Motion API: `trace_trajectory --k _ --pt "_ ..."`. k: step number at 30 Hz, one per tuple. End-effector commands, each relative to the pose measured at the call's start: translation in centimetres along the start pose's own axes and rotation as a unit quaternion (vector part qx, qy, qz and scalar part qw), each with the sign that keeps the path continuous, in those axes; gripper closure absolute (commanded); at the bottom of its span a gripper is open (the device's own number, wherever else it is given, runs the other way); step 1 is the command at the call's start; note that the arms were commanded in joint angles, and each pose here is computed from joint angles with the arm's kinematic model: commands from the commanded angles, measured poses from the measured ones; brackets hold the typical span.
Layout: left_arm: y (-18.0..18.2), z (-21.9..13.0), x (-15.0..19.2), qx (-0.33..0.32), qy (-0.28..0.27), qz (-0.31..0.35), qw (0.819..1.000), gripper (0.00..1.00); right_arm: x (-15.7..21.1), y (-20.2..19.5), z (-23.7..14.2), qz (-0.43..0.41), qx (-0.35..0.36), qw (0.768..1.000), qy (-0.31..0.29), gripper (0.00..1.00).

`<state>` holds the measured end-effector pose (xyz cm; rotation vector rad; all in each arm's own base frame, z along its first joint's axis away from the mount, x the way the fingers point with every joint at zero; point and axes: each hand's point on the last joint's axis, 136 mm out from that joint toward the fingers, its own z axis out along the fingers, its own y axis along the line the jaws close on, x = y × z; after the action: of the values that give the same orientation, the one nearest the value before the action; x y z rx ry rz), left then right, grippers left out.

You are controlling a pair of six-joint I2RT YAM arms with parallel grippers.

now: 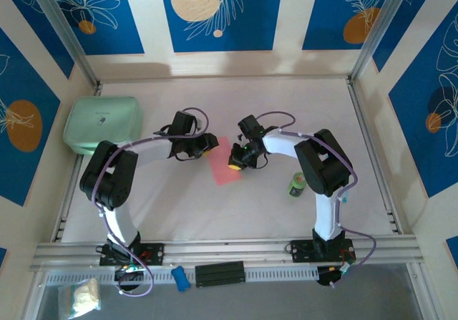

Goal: Fold a paper plane with a square sheet of paper (pick it up from the middle)
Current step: First fold in half a square sheet of paper at the center of the table, then fold the triangle a second time at the center of the table.

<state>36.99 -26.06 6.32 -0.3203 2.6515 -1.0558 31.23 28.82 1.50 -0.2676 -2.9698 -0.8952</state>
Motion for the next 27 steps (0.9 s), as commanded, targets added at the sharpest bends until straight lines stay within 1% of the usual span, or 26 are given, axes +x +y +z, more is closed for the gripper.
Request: trace_trajectory --k 1,4,7,10,13,15,16,21,27 --pt "-0.4 1.4 -0.2 0.01 0.008 -0.007 1.0 0.55 1.1 -2.3 1.4 0.067 0.036 0.997 0.0 0.92" --pt "-0.1 2.0 -0.6 -0.001 0.011 -0.002 1.0 0.57 0.5 -1.3 0.6 0.058 0.02 0.998 -0.013 0.92" --pt "0.2 2.3 -1.0 -0.015 0.012 0.007 1.0 0.6 -0.5 0.8 -1.2 0.022 -0.02 0.999 -0.025 0.91" --pt "0.4 2.7 -1.2 -0.02 0.015 0.011 1.0 0.63 -0.9 2.9 -3.3 -0.016 -0.065 0.997 -0.031 0.84" --pt "0.4 3.0 -1.3 -0.022 0.017 0.012 1.0 0.65 -0.3 3.9 -4.8 -0.037 -0.09 0.995 -0.031 0.73" --pt "0.7 3.2 -1.4 -0.027 0.015 0.009 0.999 0.65 0.5 3.5 -5.3 -0.034 -0.085 0.995 -0.028 0.68" --pt "0.8 3.2 -1.3 -0.029 0.015 0.007 0.999 0.65 0.8 3.0 -5.4 -0.029 -0.079 0.996 -0.026 0.67" --pt "1.4 3.5 -1.0 -0.031 0.017 -0.004 0.999 0.67 2.3 0.3 -5.2 0.007 -0.053 0.999 -0.009 0.65" --pt "2.8 3.9 -0.5 -0.049 0.022 -0.009 0.999 0.68 3.4 -1.3 -4.5 0.023 -0.034 0.999 0.016 0.64"
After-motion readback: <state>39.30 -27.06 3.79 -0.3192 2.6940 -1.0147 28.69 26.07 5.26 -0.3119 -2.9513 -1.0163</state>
